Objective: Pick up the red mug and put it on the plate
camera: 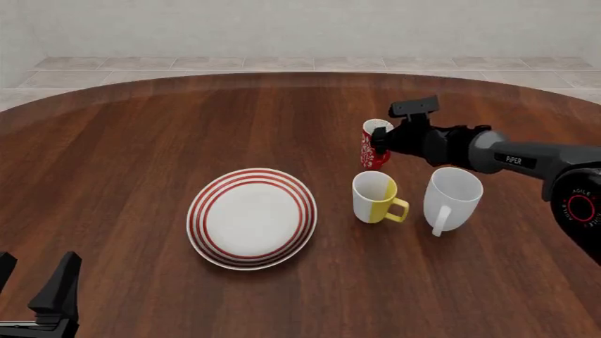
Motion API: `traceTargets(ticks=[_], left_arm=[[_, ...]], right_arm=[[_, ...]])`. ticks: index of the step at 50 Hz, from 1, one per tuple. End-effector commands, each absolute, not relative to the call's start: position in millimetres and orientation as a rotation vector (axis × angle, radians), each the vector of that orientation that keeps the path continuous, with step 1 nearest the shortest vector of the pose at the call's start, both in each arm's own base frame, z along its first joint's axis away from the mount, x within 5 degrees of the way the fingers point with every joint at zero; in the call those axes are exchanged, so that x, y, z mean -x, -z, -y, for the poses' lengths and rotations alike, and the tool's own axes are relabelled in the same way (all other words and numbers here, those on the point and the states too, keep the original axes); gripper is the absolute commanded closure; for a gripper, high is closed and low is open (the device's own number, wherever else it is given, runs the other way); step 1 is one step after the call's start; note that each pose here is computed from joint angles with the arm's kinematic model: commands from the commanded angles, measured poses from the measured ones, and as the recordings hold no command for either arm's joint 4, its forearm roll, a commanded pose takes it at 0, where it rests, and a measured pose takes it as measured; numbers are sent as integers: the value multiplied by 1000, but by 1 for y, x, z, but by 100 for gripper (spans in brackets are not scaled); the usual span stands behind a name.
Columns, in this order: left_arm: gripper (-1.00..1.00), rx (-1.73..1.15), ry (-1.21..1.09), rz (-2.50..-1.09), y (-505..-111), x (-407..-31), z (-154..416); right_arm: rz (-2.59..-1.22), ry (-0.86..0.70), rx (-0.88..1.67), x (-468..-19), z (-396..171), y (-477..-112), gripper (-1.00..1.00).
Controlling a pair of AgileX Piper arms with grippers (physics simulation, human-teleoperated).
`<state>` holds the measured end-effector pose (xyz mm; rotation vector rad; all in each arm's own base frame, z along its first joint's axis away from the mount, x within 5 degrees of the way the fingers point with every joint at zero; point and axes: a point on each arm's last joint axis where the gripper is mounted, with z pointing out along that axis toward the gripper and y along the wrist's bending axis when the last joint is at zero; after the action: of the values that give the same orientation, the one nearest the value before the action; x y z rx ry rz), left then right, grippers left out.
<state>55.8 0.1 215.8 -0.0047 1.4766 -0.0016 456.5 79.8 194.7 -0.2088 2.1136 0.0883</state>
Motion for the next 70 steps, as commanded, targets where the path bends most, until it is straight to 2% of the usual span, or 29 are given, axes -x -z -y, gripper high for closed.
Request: traceTargets(ticks=[1, 70], left_arm=[[-100, 6, 3, -1476, -215, -56, 0], [-100, 20, 11, -1474, -216, -56, 0]], right_arm=[[-2120, -89, 206, -458, -80, -189, -100], [-2163, -106, 193, -464, -85, -159, -100]])
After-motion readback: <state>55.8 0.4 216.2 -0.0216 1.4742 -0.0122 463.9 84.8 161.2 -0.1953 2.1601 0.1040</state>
